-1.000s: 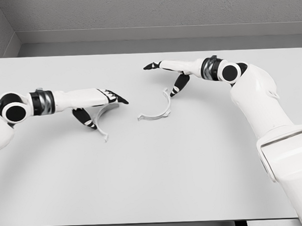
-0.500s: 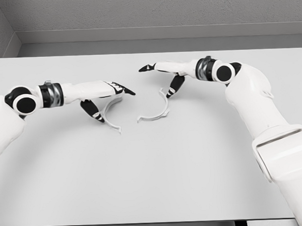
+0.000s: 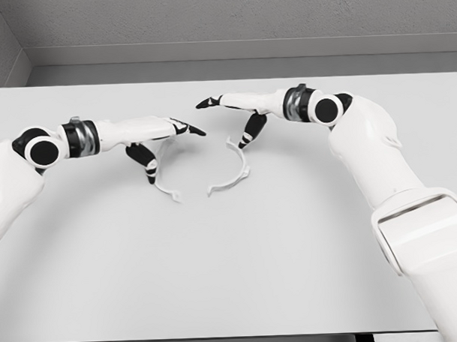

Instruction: Assemble PVC drainage pipe clamps

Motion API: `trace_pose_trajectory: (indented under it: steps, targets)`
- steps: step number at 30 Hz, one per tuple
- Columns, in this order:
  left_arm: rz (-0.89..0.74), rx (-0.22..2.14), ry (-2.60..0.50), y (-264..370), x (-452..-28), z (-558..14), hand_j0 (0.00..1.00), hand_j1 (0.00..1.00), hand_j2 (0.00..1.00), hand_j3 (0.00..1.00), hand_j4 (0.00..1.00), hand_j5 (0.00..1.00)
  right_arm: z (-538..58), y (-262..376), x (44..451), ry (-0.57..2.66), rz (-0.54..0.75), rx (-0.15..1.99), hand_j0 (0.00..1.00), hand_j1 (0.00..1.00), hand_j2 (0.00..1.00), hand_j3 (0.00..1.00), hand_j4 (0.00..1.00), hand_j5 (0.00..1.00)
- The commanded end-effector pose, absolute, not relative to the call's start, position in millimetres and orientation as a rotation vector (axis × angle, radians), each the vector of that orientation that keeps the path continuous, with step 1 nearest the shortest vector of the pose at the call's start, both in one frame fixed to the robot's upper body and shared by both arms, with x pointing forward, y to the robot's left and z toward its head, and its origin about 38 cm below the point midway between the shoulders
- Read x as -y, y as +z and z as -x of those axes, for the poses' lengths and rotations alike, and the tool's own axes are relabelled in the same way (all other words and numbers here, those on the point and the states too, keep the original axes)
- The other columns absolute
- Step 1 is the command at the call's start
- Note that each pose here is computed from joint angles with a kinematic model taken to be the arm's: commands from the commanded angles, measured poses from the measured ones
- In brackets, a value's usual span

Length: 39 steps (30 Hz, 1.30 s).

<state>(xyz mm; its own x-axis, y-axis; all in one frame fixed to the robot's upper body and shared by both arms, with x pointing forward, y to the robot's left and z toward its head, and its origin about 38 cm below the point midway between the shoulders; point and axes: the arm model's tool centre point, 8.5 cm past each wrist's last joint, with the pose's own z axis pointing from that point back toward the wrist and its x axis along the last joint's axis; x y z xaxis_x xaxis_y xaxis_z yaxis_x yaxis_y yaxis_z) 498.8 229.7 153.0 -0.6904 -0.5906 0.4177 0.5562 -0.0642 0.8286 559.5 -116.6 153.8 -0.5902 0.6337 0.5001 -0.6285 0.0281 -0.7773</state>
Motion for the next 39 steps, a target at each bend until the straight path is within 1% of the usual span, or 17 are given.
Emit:
trace_pose_trajectory:
  steps: [1, 4, 5, 7, 9, 10, 11, 14, 17, 19, 20, 22, 23, 25, 26, 35, 39]
  targets:
    - [-0.045, 1.428, -1.844, 155, -232, -499, 1.00, 1.00, 1.00, 1.00, 1.00, 1.00, -560, 156, 115, 1.707, -0.001, 1.386, 1.00, 1.00, 1.00, 1.00, 1.00, 1.00]
    - [-0.066, 1.430, -1.829, 160, -242, -501, 1.00, 1.00, 1.00, 1.00, 1.00, 1.00, -567, 167, 134, 1.629, 0.012, 1.429, 1.00, 1.00, 1.00, 1.00, 1.00, 1.00]
    - [-0.066, 1.430, -1.829, 160, -242, -501, 1.00, 1.00, 1.00, 1.00, 1.00, 1.00, -570, 171, 152, 1.602, 0.039, 1.431, 1.00, 1.00, 1.00, 1.00, 1.00, 1.00]
    - [-0.066, 1.438, -1.827, 162, -241, -501, 1.00, 1.00, 1.00, 1.00, 1.00, 1.00, -573, 176, 163, 1.542, 0.042, 1.461, 1.00, 1.00, 1.00, 1.00, 1.00, 1.00]
    - [-0.072, 1.435, -1.824, 164, -245, -502, 1.00, 1.00, 1.00, 1.00, 1.00, 1.00, -575, 176, 195, 1.514, 0.088, 1.439, 1.00, 1.00, 1.00, 1.00, 1.00, 1.00]
    - [-0.070, 1.445, -1.814, 167, -247, -502, 1.00, 1.00, 1.00, 1.00, 1.00, 1.00, -575, 175, 199, 1.510, 0.093, 1.434, 1.00, 1.00, 1.00, 1.00, 1.00, 1.00]
    - [-0.076, 1.454, -1.792, 173, -256, -503, 1.00, 1.00, 1.00, 1.00, 1.00, 1.00, -575, 174, 205, 1.505, 0.100, 1.429, 1.00, 1.00, 1.00, 1.00, 1.00, 1.00]
    - [-0.120, 1.471, -1.699, 192, -303, -502, 1.00, 1.00, 1.00, 1.00, 1.00, 1.00, -572, 172, 244, 1.422, 0.120, 1.430, 1.00, 1.00, 1.00, 1.00, 1.00, 1.00]
    - [-0.135, 1.470, -1.697, 196, -310, -501, 1.00, 1.00, 1.00, 1.00, 1.00, 1.00, -571, 175, 272, 1.407, 0.166, 1.406, 1.00, 1.00, 1.00, 1.00, 1.00, 1.00]
    - [-0.147, 1.475, -1.663, 196, -315, -504, 1.00, 1.00, 1.00, 1.00, 1.00, 1.00, -568, 170, 281, 1.403, 0.174, 1.389, 1.00, 1.00, 1.00, 1.00, 1.00, 1.00]
    - [-0.124, 1.468, -1.624, 182, -306, -511, 1.00, 1.00, 1.00, 1.00, 1.00, 1.00, -568, 171, 285, 1.401, 0.180, 1.386, 1.00, 1.00, 1.00, 1.00, 1.00, 1.00]
    - [-0.131, 1.478, -1.661, 187, -262, -535, 1.00, 1.00, 1.00, 1.00, 1.00, 1.00, -568, 171, 283, 1.407, 0.180, 1.386, 1.00, 1.00, 1.00, 1.00, 1.00, 1.00]
    - [-0.134, 1.454, -1.663, 180, -257, -538, 1.00, 1.00, 1.00, 1.00, 1.00, 1.00, -568, 171, 282, 1.406, 0.178, 1.388, 1.00, 1.00, 1.00, 1.00, 1.00, 1.00]
    - [-0.124, 1.420, -1.736, 168, -225, -540, 1.00, 1.00, 1.00, 1.00, 1.00, 1.00, -569, 172, 282, 1.409, 0.179, 1.388, 1.00, 1.00, 1.00, 1.00, 1.00, 1.00]
    - [-0.145, 1.406, -1.769, 170, -220, -542, 1.00, 1.00, 1.00, 1.00, 1.00, 1.00, -569, 172, 282, 1.407, 0.179, 1.389, 1.00, 1.00, 1.00, 1.00, 1.00, 1.00]
    - [-0.295, 1.308, -1.907, 183, -226, -549, 1.00, 1.00, 1.00, 1.00, 1.00, 1.00, -568, 169, 277, 1.412, 0.168, 1.389, 1.00, 1.00, 1.00, 1.00, 1.00, 1.00]
    - [-0.309, 1.303, -1.948, 185, -218, -548, 1.00, 1.00, 1.00, 1.00, 1.00, 1.00, -568, 168, 276, 1.410, 0.164, 1.387, 1.00, 1.00, 1.00, 1.00, 1.00, 1.00]
